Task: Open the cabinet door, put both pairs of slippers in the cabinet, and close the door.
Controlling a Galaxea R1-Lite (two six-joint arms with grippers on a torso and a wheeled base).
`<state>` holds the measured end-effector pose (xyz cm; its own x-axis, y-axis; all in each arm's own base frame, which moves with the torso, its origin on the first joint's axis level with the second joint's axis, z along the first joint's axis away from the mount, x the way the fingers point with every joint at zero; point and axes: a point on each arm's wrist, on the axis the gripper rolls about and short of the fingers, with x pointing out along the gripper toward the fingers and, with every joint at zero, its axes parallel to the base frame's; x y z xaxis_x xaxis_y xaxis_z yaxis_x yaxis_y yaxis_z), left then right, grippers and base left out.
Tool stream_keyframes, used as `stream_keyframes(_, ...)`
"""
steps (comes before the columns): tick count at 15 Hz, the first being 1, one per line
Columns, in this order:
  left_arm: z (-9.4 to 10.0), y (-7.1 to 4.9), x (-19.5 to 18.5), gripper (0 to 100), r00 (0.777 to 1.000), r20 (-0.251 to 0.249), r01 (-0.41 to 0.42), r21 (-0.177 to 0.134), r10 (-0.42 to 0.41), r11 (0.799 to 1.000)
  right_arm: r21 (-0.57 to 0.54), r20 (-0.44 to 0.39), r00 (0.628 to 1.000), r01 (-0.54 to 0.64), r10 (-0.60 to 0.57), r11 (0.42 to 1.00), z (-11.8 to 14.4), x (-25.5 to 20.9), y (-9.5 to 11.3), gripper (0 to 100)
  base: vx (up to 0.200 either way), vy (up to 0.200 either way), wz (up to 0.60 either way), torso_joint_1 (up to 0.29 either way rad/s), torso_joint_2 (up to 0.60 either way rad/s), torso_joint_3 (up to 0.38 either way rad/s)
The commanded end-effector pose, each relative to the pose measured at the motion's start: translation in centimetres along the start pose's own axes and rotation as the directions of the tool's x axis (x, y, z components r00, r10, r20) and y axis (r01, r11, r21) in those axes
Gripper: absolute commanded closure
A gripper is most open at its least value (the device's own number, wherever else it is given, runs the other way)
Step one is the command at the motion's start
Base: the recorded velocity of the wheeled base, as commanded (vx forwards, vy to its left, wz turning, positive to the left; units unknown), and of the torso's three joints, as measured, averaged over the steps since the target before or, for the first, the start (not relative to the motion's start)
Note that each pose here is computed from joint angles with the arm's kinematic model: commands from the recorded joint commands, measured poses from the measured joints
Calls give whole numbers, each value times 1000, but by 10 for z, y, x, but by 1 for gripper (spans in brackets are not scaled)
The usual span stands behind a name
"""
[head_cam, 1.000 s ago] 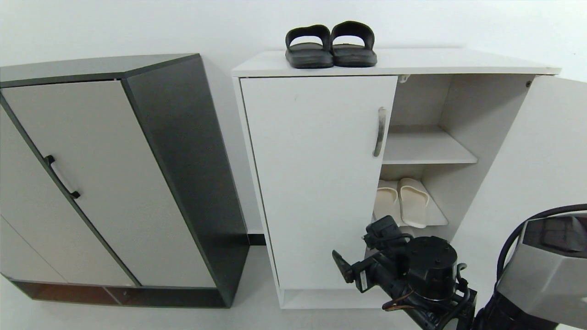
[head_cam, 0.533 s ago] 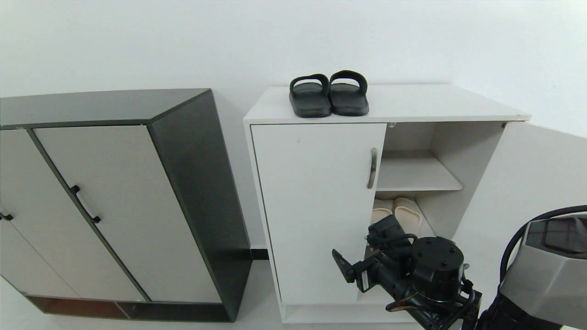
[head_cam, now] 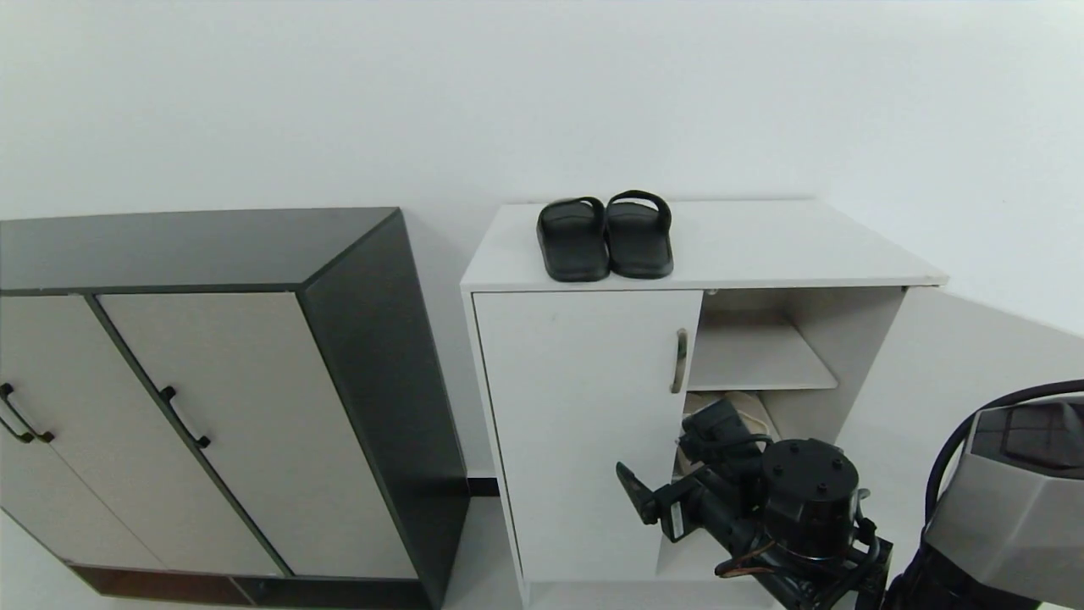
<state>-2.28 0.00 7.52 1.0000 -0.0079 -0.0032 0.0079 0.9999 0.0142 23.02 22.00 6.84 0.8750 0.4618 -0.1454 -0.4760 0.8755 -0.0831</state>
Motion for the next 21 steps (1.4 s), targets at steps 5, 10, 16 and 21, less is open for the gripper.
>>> stream_keyframes(5, 0, 0, 0, 100, 1000, -1, 0, 0, 0, 1000, 0, -2, 1000, -2, 2, 1000, -1, 0, 0, 0, 0, 0, 0, 201, -505, -309)
stream_keyframes(10, 0, 0, 0, 100, 1000, -1, 0, 0, 0, 1000, 1, 1, 1000, -6, 6, 1000, 0, 0, 1, 0, 0, 0, 0, 233, -548, -321)
stream_keyframes(16, 0, 0, 0, 100, 1000, -1, -2, 0, 2, 1000, -48, 8, 994, -111, 112, 993, -17, -2, 3, 0, 0, 0, 0, 162, -373, -207)
stream_keyframes(21, 0, 0, 0, 100, 1000, -1, -2, 3, 2, 1000, -26, -29, 999, -31, 30, 999, 46, -1, 9, 0, 0, 0, 0, 4, -10, -5)
